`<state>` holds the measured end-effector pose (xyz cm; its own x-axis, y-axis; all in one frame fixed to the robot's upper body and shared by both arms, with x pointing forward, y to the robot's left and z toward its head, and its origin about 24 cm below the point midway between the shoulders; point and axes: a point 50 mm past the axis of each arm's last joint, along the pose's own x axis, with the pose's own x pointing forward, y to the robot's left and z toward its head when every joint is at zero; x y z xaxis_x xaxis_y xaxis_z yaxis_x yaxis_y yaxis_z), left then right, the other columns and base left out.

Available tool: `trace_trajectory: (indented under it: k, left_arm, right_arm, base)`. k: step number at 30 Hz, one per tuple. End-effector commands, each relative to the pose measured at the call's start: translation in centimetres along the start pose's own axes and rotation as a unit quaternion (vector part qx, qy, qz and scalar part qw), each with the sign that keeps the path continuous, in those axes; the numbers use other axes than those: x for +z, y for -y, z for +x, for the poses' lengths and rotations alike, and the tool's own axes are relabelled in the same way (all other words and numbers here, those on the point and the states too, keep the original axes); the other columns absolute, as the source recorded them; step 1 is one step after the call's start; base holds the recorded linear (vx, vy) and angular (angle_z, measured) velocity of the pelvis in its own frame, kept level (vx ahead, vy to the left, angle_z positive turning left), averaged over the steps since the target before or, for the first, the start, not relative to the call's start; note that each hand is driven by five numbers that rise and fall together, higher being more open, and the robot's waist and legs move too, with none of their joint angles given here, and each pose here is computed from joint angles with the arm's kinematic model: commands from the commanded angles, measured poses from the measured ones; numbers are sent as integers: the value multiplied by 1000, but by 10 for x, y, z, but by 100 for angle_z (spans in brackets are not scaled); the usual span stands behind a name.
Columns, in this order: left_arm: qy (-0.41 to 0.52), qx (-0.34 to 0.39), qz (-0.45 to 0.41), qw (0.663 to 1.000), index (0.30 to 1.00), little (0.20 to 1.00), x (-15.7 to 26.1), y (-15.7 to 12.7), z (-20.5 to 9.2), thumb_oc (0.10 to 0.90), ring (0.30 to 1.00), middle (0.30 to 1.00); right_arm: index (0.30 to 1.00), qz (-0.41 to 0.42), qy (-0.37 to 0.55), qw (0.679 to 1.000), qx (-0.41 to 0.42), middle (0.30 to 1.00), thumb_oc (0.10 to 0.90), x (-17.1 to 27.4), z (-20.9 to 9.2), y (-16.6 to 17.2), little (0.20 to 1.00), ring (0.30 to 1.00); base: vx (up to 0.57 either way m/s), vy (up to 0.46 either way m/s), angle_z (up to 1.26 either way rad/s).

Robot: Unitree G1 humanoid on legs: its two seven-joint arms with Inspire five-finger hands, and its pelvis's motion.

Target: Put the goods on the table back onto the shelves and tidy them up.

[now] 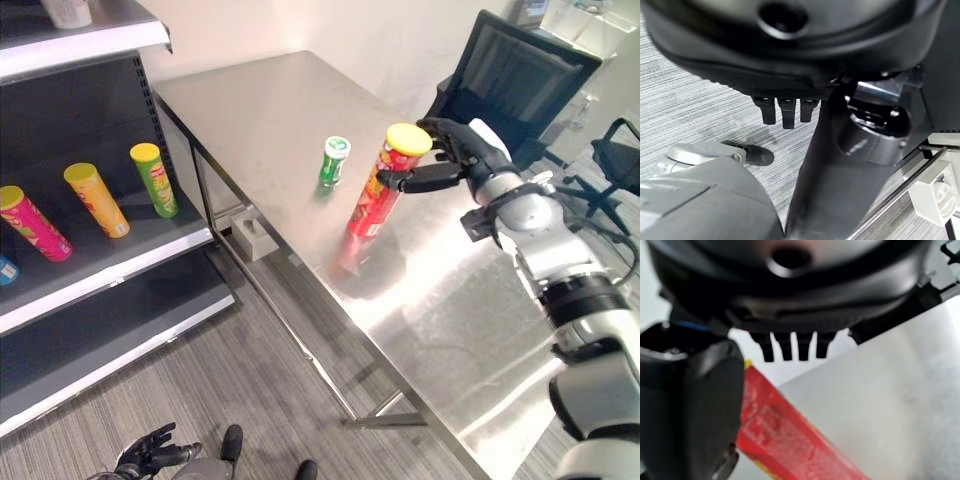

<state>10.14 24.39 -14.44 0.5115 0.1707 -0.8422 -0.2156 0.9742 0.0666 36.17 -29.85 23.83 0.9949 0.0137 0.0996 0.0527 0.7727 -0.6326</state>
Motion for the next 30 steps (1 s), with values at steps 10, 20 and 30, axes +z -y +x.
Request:
trace_trajectory:
  k: [10, 20, 30]
  left_arm:
    - [27, 18, 36, 999, 900, 900, 14, -14, 0, 800, 900, 900]
    - [32, 22, 30, 999, 900, 900, 16, -15, 0, 800, 900, 900]
    - [37, 35, 5, 999, 900, 900, 17, -17, -1, 800, 900, 900]
  right_arm:
    - [900, -21, 87, 994, -67, 900, 800, 73, 20, 34, 900, 900]
    - [300, -31, 81, 994, -66, 300, 400, 74, 23, 30, 300, 300]
    - [300, 41, 165, 981, -96, 300, 400, 77, 0, 27, 300, 300]
  base:
    - [2, 0, 1]
    - [0, 0, 0]
    - [-12, -25, -1]
